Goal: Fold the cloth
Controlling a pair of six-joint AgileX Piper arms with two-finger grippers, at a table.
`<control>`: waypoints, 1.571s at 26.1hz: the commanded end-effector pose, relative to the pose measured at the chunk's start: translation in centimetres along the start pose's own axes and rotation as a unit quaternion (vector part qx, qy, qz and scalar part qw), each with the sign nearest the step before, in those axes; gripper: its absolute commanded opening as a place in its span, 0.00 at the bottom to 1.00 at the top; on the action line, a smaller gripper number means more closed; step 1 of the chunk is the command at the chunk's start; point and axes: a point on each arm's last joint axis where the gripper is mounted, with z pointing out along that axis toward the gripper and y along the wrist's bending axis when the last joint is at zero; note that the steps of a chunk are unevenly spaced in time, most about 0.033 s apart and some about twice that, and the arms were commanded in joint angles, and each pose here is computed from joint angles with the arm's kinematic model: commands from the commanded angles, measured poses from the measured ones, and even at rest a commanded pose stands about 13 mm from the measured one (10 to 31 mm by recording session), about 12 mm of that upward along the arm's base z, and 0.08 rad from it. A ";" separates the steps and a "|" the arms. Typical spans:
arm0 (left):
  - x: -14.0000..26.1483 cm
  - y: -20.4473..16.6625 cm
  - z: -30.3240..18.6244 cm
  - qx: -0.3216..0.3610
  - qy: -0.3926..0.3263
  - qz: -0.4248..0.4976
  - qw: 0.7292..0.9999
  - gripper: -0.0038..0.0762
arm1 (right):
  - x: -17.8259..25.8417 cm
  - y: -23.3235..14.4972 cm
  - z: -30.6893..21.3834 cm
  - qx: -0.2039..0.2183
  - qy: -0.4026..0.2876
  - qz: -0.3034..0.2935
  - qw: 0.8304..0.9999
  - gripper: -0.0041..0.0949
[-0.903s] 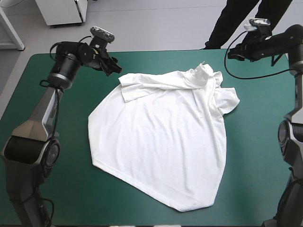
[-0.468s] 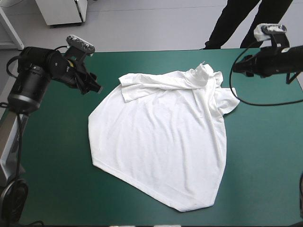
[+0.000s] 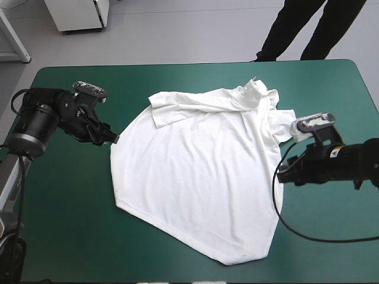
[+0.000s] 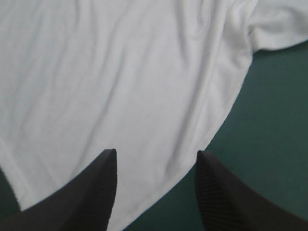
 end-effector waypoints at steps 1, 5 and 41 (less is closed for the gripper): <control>-1.1 0.2 0.4 0.000 -0.028 -0.007 1.000 0.59 | 1.3 1.1 -0.3 -0.011 0.037 -0.001 0.999 0.53; -1.8 0.5 3.8 0.007 0.000 0.003 1.000 0.59 | 1.7 0.6 0.0 0.009 0.050 0.002 0.999 0.53; -4.3 1.8 14.5 0.070 0.070 0.007 0.995 0.02 | 6.2 0.2 5.9 -0.040 0.181 0.060 0.981 0.53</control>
